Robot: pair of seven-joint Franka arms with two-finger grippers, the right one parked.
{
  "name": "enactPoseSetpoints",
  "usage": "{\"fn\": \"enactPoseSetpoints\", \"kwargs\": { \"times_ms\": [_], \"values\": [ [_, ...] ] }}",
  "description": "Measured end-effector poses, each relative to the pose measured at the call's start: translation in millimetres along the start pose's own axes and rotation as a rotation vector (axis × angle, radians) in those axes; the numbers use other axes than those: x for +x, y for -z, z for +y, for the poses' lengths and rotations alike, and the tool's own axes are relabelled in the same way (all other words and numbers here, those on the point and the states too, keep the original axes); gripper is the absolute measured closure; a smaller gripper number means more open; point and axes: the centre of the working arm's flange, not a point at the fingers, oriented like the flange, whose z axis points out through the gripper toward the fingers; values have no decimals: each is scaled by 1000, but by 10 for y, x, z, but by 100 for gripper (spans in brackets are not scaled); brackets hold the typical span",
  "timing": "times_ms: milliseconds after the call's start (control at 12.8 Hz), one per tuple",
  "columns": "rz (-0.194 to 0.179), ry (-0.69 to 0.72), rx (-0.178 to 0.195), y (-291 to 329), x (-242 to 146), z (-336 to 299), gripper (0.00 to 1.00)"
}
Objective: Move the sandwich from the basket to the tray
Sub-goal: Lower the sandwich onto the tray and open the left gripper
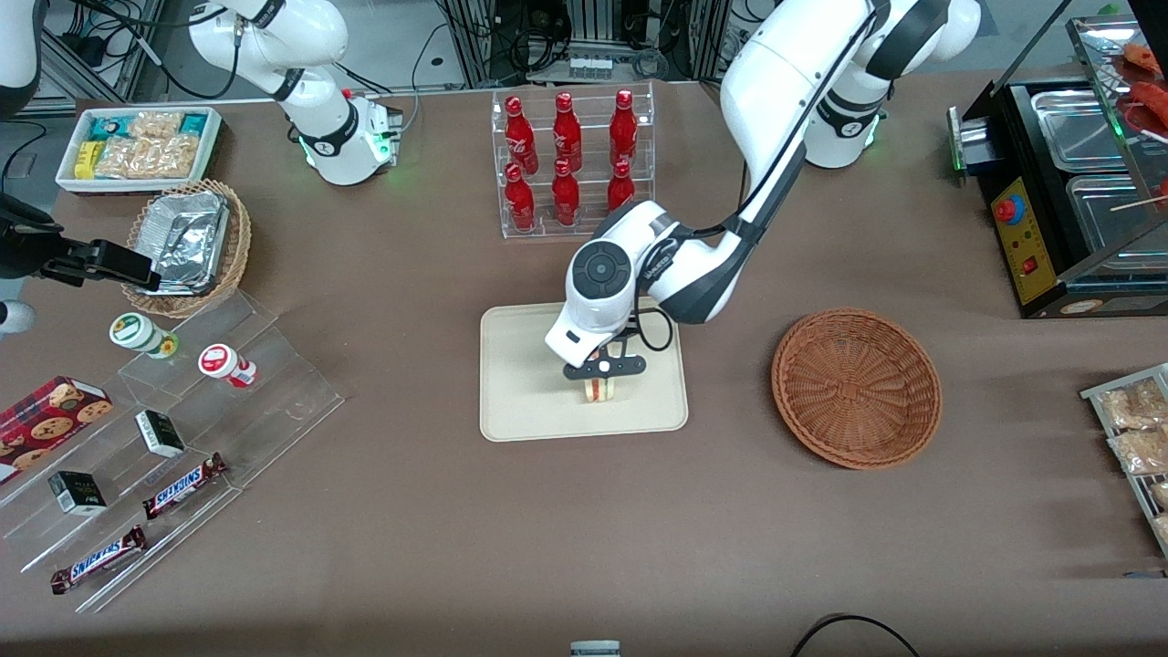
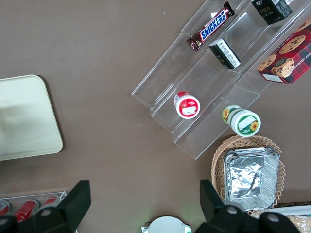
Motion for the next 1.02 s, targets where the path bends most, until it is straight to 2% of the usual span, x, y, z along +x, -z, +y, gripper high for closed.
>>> {"fn": "enactPoseSetpoints", "kwargs": {
  "times_ms": [548,704,1017],
  "values": [
    [-1,33,-7,-214,-6,123,85],
    [6,49,-15,-240,13,126,67],
    [29,57,-44,-78,81,174,23]
  ]
}}
